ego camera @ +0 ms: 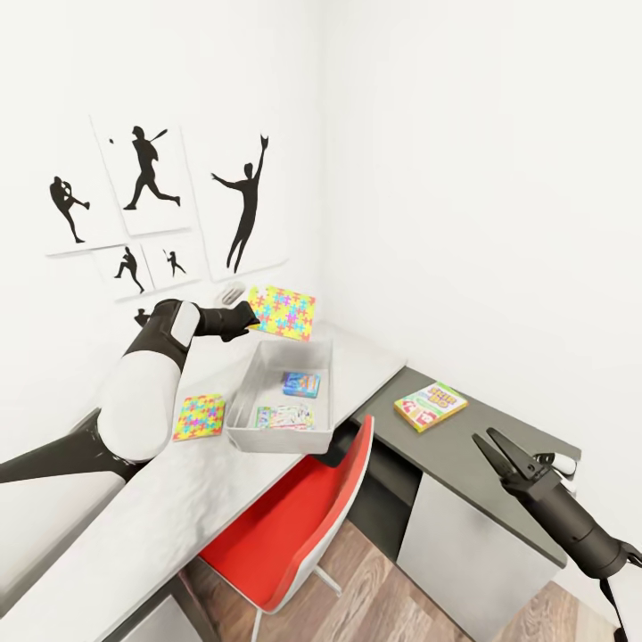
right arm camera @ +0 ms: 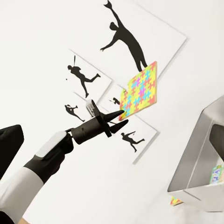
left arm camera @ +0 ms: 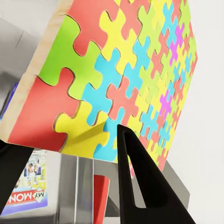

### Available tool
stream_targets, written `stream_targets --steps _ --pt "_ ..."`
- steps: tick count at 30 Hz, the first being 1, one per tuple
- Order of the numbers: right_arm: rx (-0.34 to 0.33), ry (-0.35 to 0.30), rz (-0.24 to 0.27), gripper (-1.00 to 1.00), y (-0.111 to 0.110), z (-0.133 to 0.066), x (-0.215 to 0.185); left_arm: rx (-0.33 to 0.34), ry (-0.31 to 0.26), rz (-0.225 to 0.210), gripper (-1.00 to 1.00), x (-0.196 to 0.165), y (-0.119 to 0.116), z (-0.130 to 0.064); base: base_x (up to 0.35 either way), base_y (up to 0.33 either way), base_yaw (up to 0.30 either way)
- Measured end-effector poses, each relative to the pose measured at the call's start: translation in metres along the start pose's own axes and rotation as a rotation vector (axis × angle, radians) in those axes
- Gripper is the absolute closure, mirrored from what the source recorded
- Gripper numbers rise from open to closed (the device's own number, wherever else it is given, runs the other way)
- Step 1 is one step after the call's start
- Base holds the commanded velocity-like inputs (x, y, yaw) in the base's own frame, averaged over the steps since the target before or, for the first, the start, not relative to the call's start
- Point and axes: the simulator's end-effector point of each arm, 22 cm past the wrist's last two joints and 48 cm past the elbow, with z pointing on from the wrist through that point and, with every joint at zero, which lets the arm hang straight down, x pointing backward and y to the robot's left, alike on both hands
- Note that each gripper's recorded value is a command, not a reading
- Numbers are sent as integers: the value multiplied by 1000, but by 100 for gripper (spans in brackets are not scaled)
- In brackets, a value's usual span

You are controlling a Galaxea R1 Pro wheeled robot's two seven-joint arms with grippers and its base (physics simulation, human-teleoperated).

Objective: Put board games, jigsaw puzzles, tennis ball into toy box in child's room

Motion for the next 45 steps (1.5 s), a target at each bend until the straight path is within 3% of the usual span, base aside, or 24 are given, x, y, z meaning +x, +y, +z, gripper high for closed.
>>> stream_targets --steps 30,45 --pt "-1 -2 -1 -100 0 0 -1 -20 17 -3 100 5 5 1 91 -10 0" --pt "19 8 16 -100 -10 -1 4 -32 95 -28 100 37 22 21 0 0 0"
